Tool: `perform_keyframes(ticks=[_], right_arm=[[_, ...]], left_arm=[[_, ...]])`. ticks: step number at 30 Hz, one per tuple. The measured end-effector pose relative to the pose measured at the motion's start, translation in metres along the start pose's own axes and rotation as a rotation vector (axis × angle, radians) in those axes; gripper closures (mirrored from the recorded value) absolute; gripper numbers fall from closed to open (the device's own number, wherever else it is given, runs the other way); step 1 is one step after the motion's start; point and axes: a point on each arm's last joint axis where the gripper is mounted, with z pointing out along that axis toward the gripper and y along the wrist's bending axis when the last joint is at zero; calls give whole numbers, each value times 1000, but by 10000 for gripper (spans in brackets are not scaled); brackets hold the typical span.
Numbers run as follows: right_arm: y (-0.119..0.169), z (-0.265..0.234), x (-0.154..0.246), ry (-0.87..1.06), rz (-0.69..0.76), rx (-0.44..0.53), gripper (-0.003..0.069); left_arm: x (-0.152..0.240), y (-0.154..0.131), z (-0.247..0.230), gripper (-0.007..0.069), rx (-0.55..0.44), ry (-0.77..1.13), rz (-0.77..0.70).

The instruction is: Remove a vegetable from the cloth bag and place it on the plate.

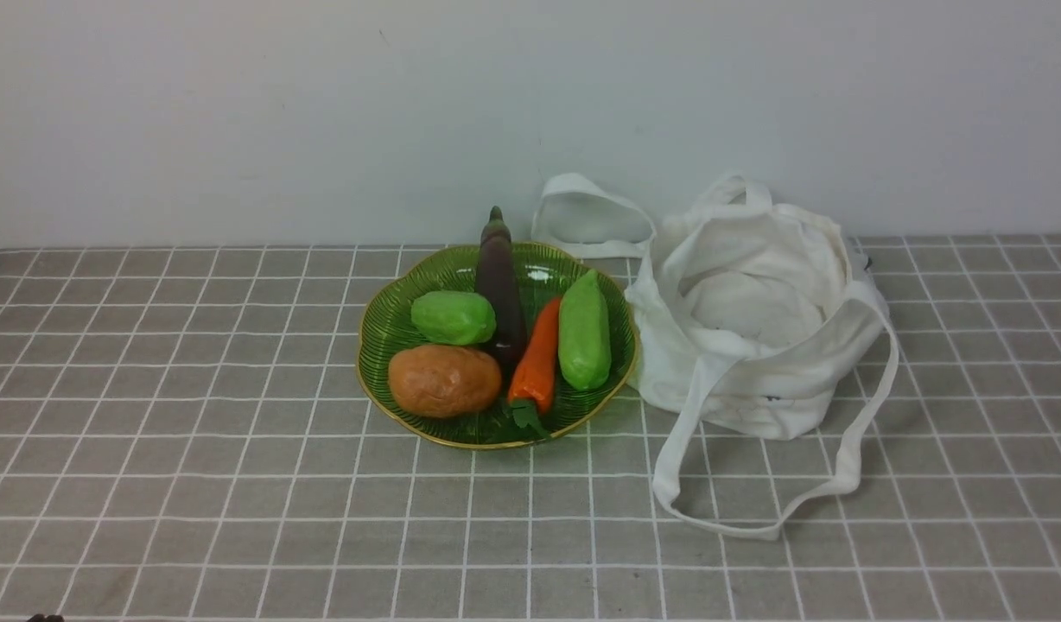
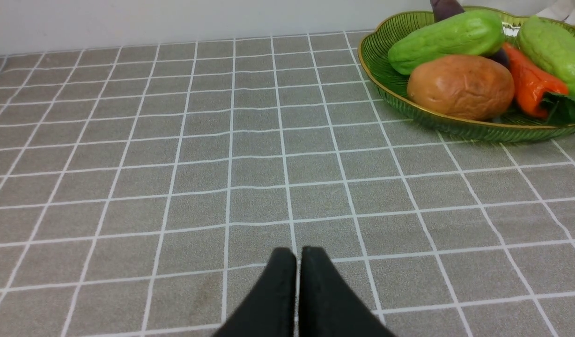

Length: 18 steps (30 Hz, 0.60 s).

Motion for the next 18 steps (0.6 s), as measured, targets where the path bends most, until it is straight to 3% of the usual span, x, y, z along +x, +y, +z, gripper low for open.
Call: perform_keyframes(ticks=[3, 18], right_arm=[[0, 1, 21, 51, 6, 30, 673], [-6, -14, 123, 222, 50, 396, 673]], left_arm=[[0, 0, 0, 630, 0, 0, 0], [0, 0, 0, 630, 0, 0, 0]])
